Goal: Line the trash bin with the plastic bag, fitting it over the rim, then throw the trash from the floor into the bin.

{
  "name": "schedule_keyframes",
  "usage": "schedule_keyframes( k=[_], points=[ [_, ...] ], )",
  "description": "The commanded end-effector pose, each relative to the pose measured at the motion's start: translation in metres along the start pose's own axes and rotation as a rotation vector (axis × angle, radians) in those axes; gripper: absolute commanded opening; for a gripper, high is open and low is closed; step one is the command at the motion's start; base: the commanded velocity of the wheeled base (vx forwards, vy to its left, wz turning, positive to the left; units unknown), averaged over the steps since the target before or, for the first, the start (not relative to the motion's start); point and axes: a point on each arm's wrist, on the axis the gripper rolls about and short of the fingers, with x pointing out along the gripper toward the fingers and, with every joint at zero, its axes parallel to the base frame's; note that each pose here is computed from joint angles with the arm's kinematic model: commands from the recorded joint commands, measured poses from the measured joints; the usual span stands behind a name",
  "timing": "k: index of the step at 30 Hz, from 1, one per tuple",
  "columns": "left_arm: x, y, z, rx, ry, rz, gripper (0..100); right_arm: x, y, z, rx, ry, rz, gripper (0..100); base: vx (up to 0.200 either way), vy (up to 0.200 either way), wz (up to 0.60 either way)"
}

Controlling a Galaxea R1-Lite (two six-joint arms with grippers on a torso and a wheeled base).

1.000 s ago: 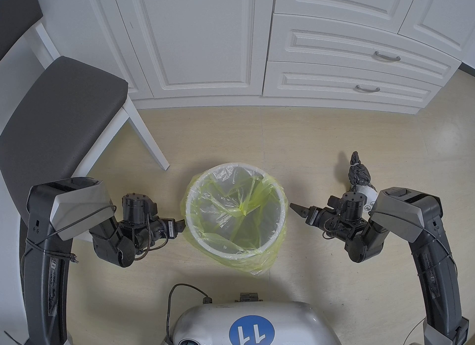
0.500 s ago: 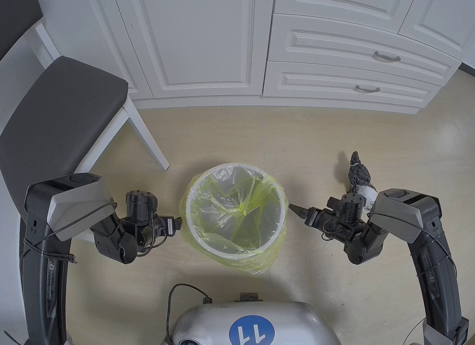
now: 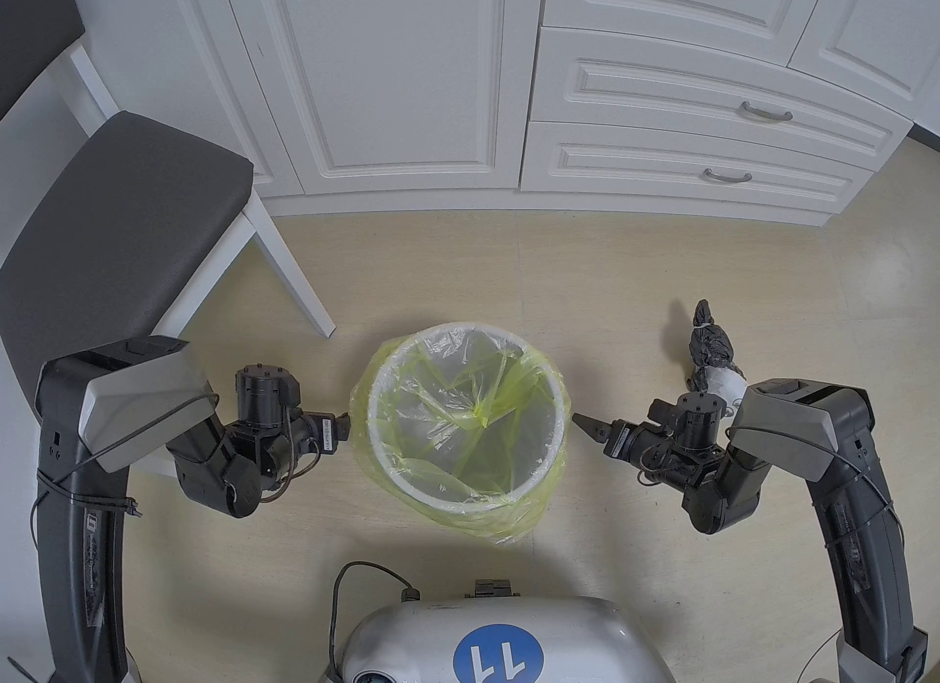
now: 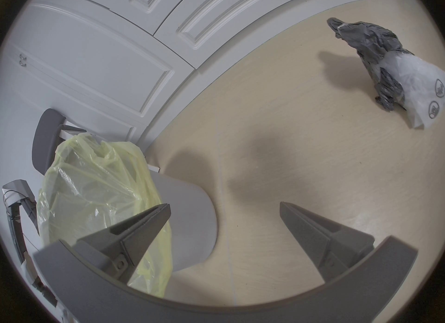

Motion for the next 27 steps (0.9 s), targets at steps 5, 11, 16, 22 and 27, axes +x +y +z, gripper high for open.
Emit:
schedule_keyframes(
  k=[5,11,16,22,27],
  points=[
    [-0.007,0.041,-0.015,-0.016,-0.090,-0.195,100,-0.011,0.014,-0.015,0.028,-0.105,-0.071,100,0.000,0.000,0.00],
    [0.003,0.029,-0.026,-0.004,-0.128,-0.224,100,-0.011,0.012,-0.015,0.036,-0.161,-0.150,100,0.000,0.000,0.00],
    [0.006,0.030,-0.033,-0.008,-0.111,-0.223,100,-0.011,0.014,-0.016,0.035,-0.156,-0.148,100,0.000,0.000,0.00],
    [0.021,0.004,-0.045,-0.024,-0.111,-0.272,100,-0.012,0.014,-0.016,0.033,-0.153,-0.144,100,0.000,0.000,0.00],
    [0.029,-0.019,-0.038,-0.071,-0.167,-0.238,100,-0.013,0.016,-0.018,0.030,-0.151,-0.133,100,0.000,0.000,0.00]
  ],
)
